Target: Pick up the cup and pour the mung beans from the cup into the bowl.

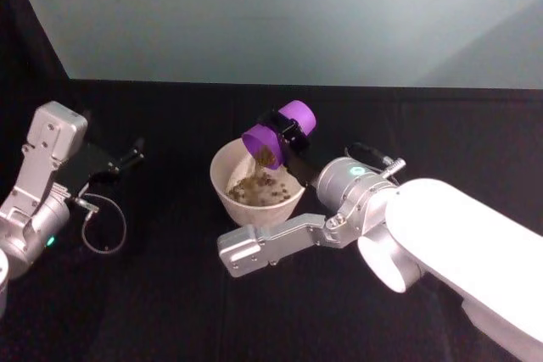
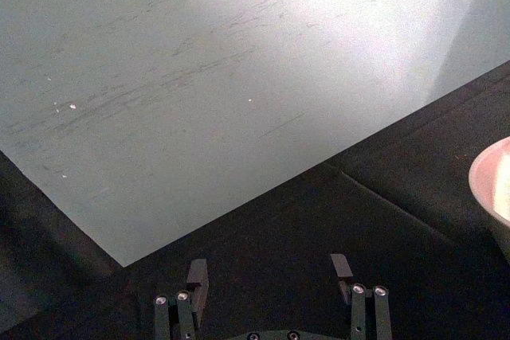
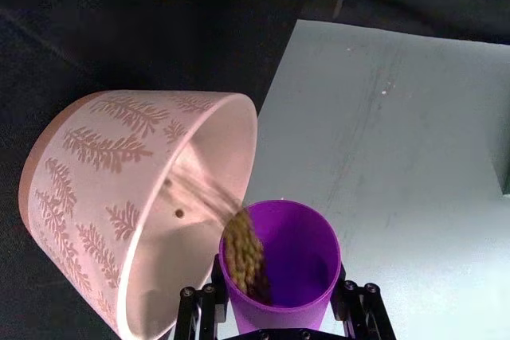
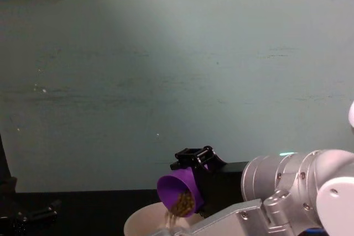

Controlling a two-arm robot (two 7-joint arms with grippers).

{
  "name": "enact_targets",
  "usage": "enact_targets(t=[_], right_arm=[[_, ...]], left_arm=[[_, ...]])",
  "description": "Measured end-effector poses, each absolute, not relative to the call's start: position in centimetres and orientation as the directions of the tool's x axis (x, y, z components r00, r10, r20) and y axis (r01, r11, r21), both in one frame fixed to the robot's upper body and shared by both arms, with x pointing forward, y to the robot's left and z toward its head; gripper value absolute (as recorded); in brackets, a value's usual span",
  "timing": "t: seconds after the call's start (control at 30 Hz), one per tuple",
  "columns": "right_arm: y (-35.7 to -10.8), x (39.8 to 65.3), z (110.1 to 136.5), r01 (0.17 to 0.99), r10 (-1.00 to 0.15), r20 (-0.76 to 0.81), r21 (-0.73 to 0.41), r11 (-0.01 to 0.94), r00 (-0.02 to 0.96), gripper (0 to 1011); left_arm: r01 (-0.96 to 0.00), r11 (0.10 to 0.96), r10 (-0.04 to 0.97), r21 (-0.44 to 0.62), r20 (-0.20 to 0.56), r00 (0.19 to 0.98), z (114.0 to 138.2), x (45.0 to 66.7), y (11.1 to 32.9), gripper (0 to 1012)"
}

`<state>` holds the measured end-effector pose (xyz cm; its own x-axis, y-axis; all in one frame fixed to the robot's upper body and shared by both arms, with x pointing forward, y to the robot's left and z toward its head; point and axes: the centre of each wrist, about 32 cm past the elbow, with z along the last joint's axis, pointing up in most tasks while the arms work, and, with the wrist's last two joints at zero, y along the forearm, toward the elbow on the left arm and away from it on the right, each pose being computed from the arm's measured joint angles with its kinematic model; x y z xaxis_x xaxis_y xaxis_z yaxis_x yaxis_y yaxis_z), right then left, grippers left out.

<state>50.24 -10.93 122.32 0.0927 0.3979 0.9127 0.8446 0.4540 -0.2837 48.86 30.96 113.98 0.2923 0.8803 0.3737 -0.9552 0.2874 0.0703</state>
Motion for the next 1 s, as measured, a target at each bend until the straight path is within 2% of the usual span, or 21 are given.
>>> enact_targets(t=[0.47,1.0], right_arm=[[-10.5,49.8,122.1,0.855,0.466,0.884,-0.266,0.444,0.034,720],[-9.6,48.5,121.3,0.885,0.624,0.772,-0.203,0.418,-0.118,720]], left_arm=[[-0.955,0.287,0.88,0.07,0.374,0.292,114.0,48.9,31.0,1000],[-0.955,0.287,0.88,0.07,0.374,0.292,114.0,48.9,31.0,1000]])
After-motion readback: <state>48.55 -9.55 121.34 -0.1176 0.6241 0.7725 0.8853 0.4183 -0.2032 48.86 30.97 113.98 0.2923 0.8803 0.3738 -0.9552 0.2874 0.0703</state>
